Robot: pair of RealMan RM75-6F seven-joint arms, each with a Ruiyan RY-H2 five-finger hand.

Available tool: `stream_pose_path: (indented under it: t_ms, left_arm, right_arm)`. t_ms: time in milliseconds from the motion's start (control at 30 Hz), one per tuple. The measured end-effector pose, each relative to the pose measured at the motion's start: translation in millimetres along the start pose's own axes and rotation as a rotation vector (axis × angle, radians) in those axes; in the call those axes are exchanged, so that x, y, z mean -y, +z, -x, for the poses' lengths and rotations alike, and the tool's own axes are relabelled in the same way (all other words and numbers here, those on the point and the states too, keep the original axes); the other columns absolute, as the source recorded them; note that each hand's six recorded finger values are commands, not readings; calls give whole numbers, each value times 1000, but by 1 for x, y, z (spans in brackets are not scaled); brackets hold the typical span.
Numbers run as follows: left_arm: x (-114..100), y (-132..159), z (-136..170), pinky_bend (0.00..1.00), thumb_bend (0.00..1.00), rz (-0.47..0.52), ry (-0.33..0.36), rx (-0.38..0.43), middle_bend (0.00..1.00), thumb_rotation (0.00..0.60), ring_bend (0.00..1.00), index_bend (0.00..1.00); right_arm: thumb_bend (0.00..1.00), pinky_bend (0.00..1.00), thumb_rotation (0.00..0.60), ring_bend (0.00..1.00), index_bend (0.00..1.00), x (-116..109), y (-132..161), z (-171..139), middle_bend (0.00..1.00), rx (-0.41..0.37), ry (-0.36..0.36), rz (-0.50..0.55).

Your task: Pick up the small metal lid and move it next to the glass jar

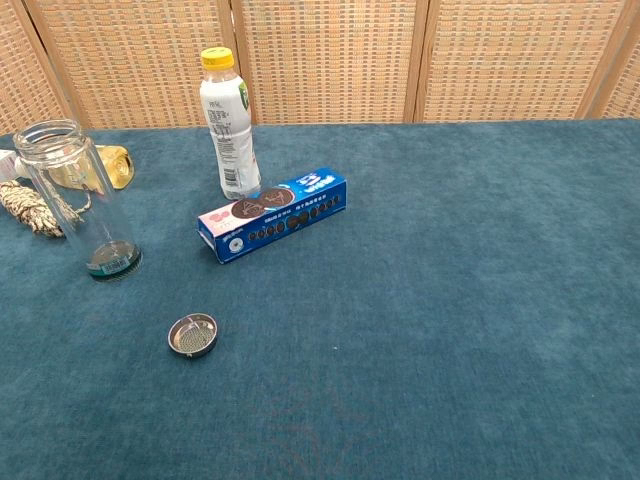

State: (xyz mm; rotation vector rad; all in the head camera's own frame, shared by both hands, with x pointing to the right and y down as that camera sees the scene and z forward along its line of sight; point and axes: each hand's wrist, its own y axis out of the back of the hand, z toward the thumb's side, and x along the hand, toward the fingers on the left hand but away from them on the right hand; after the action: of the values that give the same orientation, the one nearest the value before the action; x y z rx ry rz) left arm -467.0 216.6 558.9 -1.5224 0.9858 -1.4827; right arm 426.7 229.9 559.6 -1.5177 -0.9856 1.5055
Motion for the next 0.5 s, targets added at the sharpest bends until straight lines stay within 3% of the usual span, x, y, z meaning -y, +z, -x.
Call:
stream_pose_path:
  t_ms: [500]
  left_arm:
    - [4, 1, -3, 0, 203, -7, -12, 7, 0, 600, 0, 0]
  right_arm:
    - [19, 0, 600, 0, 0, 3, -1, 3, 0, 7, 8, -7]
